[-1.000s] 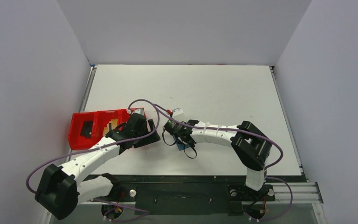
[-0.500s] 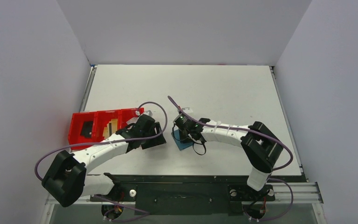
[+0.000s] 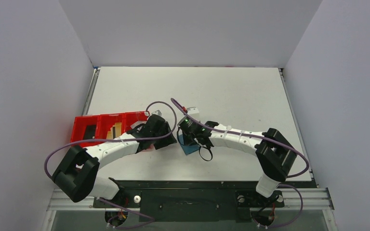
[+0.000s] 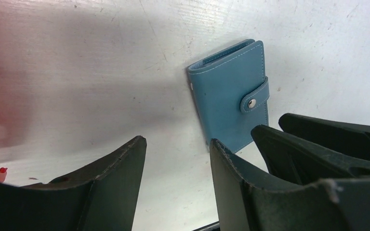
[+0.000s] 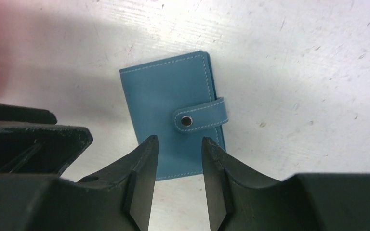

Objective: Take the credit cards out of the card holder
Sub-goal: Open the card holder at the center of the board.

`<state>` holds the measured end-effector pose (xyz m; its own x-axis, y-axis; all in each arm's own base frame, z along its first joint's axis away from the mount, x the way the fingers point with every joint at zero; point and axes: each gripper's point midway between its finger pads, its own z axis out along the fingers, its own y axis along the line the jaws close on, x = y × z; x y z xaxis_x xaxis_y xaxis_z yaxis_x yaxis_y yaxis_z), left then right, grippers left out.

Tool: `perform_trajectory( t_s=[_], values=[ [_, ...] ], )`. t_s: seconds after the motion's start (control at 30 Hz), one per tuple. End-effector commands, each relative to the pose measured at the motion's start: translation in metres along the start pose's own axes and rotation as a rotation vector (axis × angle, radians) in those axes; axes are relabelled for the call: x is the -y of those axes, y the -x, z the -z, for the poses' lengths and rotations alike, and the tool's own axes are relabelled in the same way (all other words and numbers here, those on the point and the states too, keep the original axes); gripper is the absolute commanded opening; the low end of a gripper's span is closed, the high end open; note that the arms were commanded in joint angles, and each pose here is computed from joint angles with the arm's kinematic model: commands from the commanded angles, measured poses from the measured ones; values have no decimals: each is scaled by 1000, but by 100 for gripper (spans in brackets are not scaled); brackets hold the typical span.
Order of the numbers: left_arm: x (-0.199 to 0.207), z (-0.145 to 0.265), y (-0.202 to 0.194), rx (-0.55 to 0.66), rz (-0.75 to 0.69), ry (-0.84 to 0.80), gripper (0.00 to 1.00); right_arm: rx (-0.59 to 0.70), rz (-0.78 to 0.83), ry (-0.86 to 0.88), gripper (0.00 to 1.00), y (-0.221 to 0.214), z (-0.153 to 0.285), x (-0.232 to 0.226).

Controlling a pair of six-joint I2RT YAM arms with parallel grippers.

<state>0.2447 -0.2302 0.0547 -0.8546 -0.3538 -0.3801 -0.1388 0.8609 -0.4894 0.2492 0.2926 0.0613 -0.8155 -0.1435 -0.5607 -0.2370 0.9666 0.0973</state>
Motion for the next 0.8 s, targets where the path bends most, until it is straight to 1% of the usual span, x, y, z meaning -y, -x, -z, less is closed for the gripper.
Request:
perform_trajectory(
  t_s=[0.0,0.23,0.5,0.77],
  values=[
    [25,4,23,72,29,-58,49,74,91,-101,36,21,-5,8],
    [23,6,21,67,29,-57,48,48,145,-133,36,17,-22,4],
    [21,5,17,57,28,-54,48,-4,157,-140,35,-2,-31,4],
    [25,-12,10,18,25,-67,47,-70,130,-114,16,-28,-38,6]
  ],
)
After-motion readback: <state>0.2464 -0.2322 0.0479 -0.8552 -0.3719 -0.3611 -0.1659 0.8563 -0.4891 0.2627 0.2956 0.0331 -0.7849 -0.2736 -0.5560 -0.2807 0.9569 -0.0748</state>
